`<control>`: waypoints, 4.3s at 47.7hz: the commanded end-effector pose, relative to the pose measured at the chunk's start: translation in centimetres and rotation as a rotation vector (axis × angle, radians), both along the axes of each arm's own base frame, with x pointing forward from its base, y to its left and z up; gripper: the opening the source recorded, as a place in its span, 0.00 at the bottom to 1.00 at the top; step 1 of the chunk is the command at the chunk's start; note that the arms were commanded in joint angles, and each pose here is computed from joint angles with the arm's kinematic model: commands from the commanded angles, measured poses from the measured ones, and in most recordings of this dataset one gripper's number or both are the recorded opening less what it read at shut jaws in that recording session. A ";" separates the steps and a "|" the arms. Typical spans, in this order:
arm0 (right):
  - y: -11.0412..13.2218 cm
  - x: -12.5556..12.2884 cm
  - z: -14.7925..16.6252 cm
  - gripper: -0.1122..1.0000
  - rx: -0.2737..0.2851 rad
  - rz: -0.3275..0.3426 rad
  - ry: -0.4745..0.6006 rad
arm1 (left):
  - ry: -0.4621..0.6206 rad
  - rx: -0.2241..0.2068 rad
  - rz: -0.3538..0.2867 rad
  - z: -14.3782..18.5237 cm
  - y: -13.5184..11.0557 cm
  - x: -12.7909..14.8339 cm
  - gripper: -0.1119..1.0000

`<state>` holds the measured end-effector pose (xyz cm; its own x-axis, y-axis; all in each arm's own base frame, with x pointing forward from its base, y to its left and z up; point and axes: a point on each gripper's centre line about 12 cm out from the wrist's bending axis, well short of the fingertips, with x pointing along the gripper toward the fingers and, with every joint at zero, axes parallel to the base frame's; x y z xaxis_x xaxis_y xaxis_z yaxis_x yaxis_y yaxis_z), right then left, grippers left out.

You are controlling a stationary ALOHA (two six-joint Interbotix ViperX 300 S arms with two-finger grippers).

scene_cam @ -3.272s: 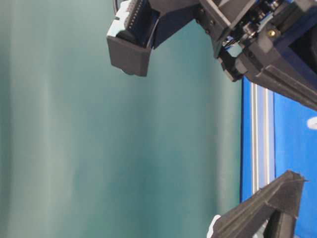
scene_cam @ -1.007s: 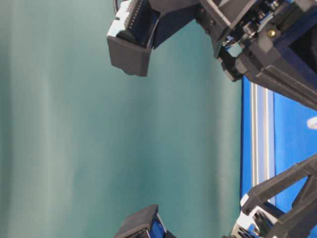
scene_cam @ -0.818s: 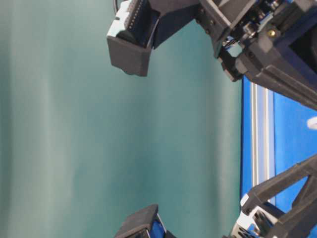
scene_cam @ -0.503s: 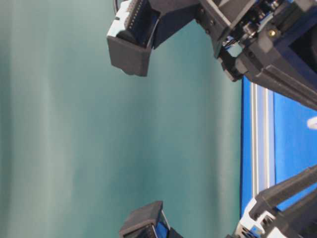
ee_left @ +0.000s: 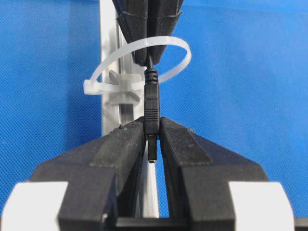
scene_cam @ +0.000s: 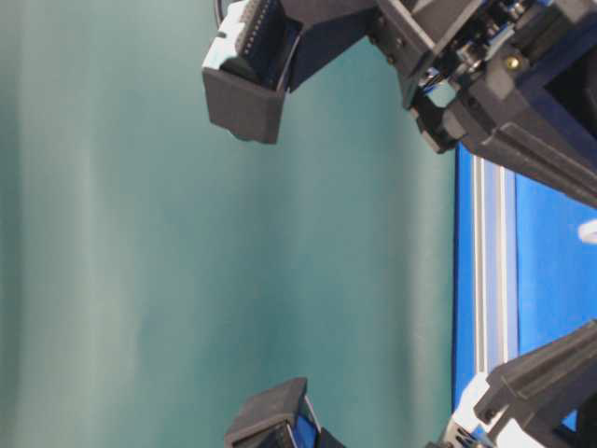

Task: Insert the wire through the string loop located in the center.

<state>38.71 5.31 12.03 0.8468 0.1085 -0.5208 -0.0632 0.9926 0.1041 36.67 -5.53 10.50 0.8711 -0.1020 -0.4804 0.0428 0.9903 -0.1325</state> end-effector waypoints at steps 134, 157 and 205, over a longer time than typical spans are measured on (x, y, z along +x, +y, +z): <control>1.5 -0.9 3.3 0.80 0.020 0.035 -0.082 | 0.025 -0.012 -0.037 1.6 1.9 -16.5 0.67; 1.1 -1.2 5.6 0.81 0.024 0.029 -0.103 | 0.009 -0.013 -0.047 3.4 1.6 -15.8 0.85; 0.3 -3.0 10.5 0.81 0.022 0.024 -0.143 | -0.043 -0.026 -0.040 7.8 1.7 -14.7 0.85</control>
<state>35.41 5.58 21.06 0.8915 0.1368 -0.4318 -0.0962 0.9887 0.1147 21.45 -3.86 17.51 0.8744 -0.1519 -0.4609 0.0881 0.9837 -0.1569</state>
